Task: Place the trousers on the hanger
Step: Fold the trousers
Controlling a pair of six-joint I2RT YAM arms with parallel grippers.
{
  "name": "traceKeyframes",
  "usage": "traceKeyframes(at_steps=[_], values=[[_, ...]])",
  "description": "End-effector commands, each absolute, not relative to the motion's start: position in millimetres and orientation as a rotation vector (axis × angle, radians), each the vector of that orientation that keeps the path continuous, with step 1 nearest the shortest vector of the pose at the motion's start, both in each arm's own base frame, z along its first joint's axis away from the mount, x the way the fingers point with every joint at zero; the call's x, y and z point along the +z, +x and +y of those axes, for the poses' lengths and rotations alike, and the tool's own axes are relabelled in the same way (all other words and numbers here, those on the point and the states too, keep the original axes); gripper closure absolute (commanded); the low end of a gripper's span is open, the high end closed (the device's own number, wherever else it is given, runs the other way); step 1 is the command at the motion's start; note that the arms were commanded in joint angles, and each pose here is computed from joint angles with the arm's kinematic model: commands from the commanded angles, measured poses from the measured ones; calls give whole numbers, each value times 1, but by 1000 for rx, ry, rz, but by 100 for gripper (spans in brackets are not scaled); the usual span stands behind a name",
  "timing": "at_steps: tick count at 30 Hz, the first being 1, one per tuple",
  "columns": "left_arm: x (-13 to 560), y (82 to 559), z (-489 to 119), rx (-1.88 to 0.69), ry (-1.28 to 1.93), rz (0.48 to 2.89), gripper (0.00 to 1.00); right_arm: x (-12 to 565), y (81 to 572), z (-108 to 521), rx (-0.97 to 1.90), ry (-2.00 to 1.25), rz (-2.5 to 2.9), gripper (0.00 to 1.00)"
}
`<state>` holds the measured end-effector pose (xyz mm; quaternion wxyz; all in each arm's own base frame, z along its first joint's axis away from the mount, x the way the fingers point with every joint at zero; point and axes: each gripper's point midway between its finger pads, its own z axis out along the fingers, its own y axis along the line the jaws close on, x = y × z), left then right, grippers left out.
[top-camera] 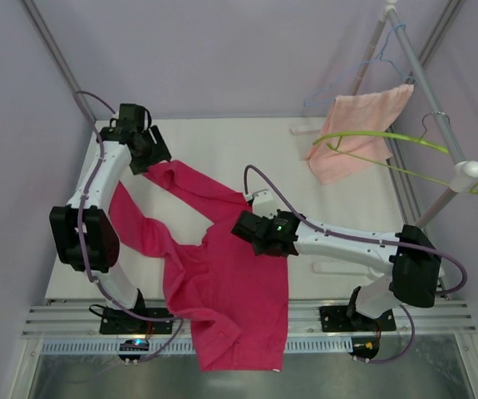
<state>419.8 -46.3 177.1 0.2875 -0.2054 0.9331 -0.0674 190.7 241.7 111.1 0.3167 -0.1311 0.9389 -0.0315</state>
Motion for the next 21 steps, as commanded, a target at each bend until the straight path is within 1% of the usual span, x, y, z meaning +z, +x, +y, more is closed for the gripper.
traceKeyframes(at_steps=[1, 4, 5, 6, 8, 9, 10, 11, 16, 19, 21], values=[[173, 444, -92, -384, -528, 2467, 27, 121, 225, 252, -57, -419, 2362, 45], [143, 449, -100, -388, -532, 2539, 26, 126, 250, 259, -21, -485, 2322, 44], [122, 451, -102, -382, -552, 2583, 26, 122, 257, 262, -20, -530, 2329, 43], [115, 452, -102, -378, -560, 2598, 26, 126, 273, 259, -29, -512, 2329, 43], [97, 453, -100, -349, -584, 2623, 25, 117, 289, 260, -43, -530, 2343, 43], [92, 454, -99, -336, -593, 2629, 25, 116, 293, 266, 2, -586, 2353, 43], [90, 456, -96, -316, -599, 2622, 25, 112, 304, 262, 4, -572, 2366, 43], [82, 457, -95, -302, -609, 2634, 24, 98, 309, 261, -19, -589, 2397, 43], [70, 472, -93, -270, -616, 2647, 23, 84, 339, 256, -57, -656, 2467, 43], [58, 482, -90, -259, -637, 2656, 25, 75, 351, 256, -17, -710, 2507, 43], [47, 484, -84, -258, -673, 2668, 30, 66, 361, 252, -35, -744, 2531, 44]])
